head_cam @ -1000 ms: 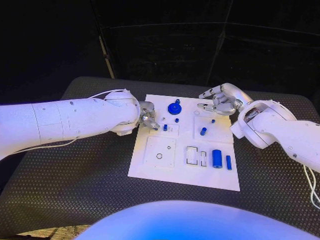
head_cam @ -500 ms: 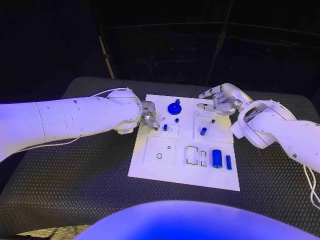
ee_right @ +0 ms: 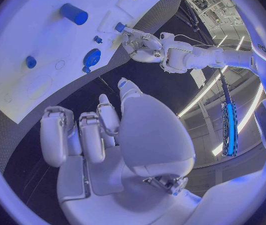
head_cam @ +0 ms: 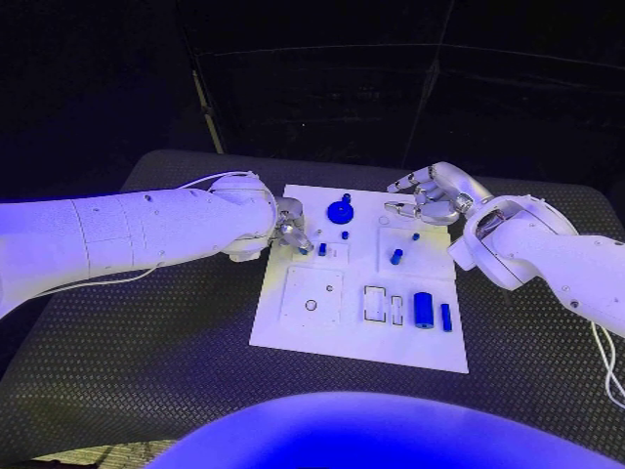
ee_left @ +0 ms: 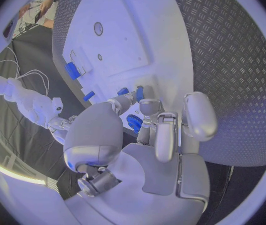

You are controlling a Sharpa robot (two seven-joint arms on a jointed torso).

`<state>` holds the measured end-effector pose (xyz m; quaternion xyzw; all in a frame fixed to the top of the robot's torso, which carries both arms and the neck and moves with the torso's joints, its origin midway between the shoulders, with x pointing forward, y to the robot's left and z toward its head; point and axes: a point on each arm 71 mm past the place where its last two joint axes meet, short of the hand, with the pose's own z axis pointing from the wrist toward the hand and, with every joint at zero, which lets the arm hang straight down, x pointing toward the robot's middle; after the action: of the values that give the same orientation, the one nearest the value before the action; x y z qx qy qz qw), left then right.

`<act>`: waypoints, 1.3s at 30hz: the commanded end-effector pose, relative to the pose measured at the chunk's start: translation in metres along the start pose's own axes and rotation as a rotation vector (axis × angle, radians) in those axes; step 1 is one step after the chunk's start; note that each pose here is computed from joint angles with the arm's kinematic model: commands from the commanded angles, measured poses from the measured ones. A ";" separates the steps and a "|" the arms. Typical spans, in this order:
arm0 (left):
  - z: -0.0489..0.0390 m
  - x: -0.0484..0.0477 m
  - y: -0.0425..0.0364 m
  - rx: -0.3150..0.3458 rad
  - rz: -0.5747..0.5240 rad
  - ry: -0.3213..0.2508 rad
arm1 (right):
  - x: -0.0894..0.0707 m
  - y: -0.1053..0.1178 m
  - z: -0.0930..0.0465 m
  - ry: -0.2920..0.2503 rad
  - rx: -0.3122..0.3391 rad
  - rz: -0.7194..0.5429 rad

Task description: Assemble the parts on the task board

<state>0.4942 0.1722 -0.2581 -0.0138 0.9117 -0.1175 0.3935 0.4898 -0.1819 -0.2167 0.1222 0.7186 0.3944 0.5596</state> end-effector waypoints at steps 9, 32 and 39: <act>0.0022 0.0091 0.0010 -0.011 0.016 0.050 | 0.000 0.001 0.000 0.003 -0.008 0.001; 0.0059 0.0044 0.0056 -0.029 0.006 0.028 | -0.001 0.001 0.000 0.002 -0.007 0.001; 0.0056 0.0036 0.0066 -0.030 -0.001 0.018 | -0.001 0.001 0.000 0.002 -0.007 0.001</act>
<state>0.4978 0.1731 -0.2608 -0.0173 0.9138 -0.1151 0.3892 0.4900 -0.1823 -0.2168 0.1224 0.7188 0.3939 0.5597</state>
